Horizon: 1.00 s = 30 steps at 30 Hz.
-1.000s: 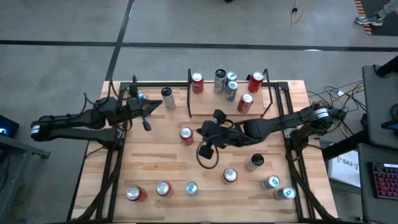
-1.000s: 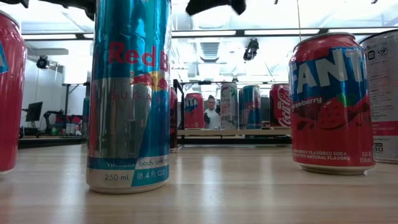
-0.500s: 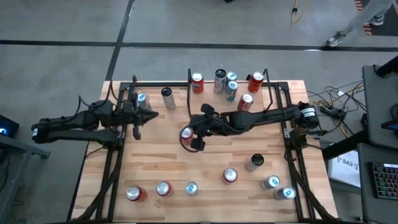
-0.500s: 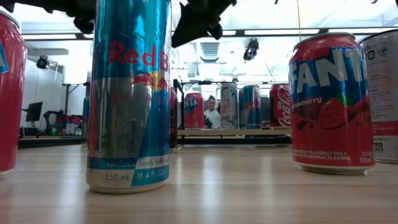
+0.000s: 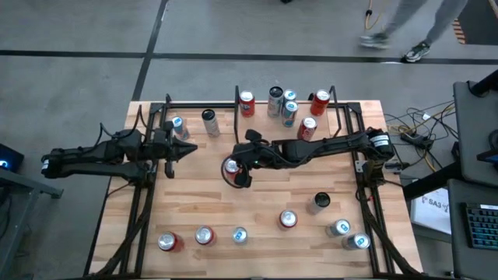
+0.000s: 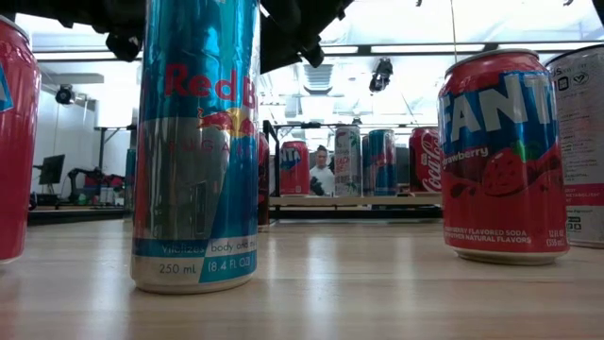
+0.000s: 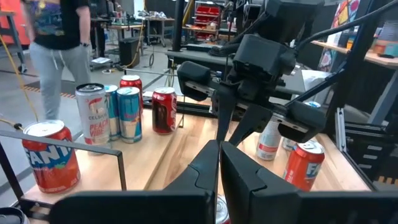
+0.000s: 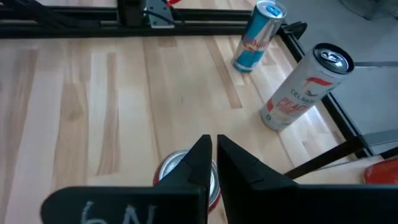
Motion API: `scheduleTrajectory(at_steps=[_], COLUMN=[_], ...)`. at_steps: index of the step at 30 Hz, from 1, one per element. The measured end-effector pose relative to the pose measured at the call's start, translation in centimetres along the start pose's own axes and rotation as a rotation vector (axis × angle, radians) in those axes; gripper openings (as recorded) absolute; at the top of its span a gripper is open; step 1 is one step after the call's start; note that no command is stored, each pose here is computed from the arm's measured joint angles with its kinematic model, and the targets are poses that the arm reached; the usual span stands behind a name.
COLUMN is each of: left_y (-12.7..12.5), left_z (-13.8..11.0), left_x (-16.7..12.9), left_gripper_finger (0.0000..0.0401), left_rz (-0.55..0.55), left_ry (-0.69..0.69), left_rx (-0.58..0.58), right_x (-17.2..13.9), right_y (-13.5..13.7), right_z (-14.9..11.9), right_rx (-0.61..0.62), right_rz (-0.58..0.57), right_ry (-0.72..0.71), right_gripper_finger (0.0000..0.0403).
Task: Place canned beverage on shelf
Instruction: Put the dark red soda can on the shelf
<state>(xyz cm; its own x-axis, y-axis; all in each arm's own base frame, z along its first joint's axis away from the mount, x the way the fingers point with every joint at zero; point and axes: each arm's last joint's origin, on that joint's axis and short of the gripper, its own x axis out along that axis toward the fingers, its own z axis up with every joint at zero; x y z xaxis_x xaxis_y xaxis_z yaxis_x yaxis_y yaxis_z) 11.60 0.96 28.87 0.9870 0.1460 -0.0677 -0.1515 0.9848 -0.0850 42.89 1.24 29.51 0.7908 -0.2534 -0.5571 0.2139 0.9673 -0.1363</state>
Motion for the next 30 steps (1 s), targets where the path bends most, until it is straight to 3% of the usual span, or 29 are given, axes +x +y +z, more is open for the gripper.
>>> scheduleTrajectory(at_steps=[3, 6, 15, 18, 21, 30], left_y=[0.0, 0.0, 0.0, 0.0, 0.0, 0.0], left_z=[0.1, 0.2, 0.7, 0.7, 0.8, 0.9], left_x=[0.0, -0.1, -0.1, -0.1, -0.2, -0.2], left_gripper_finger=[0.0, 0.0, 0.0, 0.0, 0.0, 0.0], left_rz=[0.001, 0.001, 0.001, 0.009, 0.01, 0.01], left_ry=[-0.006, -0.016, -0.054, -0.057, -0.065, -0.074], left_rx=[0.015, 0.034, 0.091, 0.111, 0.128, 0.139], right_x=[0.0, 0.0, 0.0, 0.8, 2.3, 4.9], right_y=[0.1, 0.2, 0.3, 0.6, 1.2, 1.5], right_z=[0.1, 0.1, 0.0, -0.5, -1.5, -3.4], right_rx=[0.002, 0.015, 0.044, 0.038, 0.037, 0.043], right_rz=[0.003, 0.004, 0.02, 0.051, 0.111, 0.037], right_ry=[-0.008, -0.008, 0.0, 0.023, 0.062, 0.13], right_gripper_finger=[0.004, 0.0088, 0.0305, 0.0361, 0.0383, 0.0386])
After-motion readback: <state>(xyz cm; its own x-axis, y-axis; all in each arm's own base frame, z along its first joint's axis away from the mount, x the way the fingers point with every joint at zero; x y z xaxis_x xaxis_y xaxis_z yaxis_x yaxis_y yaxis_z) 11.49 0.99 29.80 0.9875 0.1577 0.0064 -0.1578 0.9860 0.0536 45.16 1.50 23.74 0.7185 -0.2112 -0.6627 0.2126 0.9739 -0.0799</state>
